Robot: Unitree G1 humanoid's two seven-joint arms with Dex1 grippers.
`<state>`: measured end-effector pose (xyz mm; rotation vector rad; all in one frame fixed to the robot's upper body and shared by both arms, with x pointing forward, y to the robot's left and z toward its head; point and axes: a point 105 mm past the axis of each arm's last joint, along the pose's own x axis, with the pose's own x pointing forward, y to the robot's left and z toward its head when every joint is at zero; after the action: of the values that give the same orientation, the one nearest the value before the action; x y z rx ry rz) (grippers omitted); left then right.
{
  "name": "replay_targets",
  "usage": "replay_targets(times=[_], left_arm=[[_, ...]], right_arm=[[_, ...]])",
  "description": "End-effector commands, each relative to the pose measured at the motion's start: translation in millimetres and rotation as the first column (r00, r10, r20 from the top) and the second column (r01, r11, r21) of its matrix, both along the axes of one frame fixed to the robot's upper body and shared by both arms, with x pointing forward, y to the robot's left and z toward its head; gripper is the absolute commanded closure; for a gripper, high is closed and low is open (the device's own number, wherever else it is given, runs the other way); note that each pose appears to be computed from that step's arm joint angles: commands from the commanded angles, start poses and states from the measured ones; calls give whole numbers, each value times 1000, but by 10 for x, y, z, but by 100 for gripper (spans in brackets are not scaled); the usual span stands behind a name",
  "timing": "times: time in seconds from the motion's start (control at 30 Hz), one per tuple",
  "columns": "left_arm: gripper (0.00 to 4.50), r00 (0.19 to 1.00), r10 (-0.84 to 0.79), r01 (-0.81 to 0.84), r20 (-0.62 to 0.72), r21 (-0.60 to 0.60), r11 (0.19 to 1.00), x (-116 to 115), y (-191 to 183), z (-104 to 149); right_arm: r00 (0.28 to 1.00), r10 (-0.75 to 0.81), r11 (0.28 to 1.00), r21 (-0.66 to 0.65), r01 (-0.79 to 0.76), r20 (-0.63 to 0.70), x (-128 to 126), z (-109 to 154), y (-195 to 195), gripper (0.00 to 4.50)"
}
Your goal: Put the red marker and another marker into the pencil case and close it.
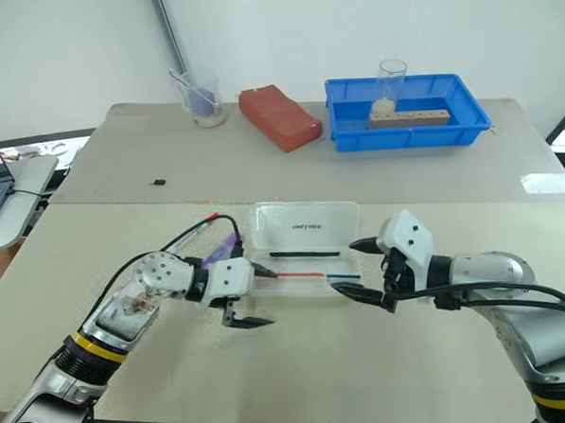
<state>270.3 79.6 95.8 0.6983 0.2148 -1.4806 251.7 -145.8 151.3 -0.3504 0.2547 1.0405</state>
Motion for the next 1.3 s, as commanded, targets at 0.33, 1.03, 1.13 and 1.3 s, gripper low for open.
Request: replay_targets(times=[0.33, 1.03, 1.13, 1.3], left_arm=[[10, 975, 176, -190, -138, -94, 977, -192, 514, 724], [94, 560, 760, -827, -329, -177, 534, 915, 1660, -140], [237, 568, 759, -820, -317, -149, 552, 892, 1682, -203], [433, 580, 756, -813, -304, -146, 564, 867, 1710, -201]], right_arm=[[997, 71, 996, 45, -72, 29, 54, 267, 104, 18], [946, 263, 936, 186, -297, 189, 192, 879, 1004, 18], [946, 263, 938, 179, -297, 192, 192, 868, 1007, 18], [947, 255, 940, 180, -289, 193, 194, 862, 998, 18]])
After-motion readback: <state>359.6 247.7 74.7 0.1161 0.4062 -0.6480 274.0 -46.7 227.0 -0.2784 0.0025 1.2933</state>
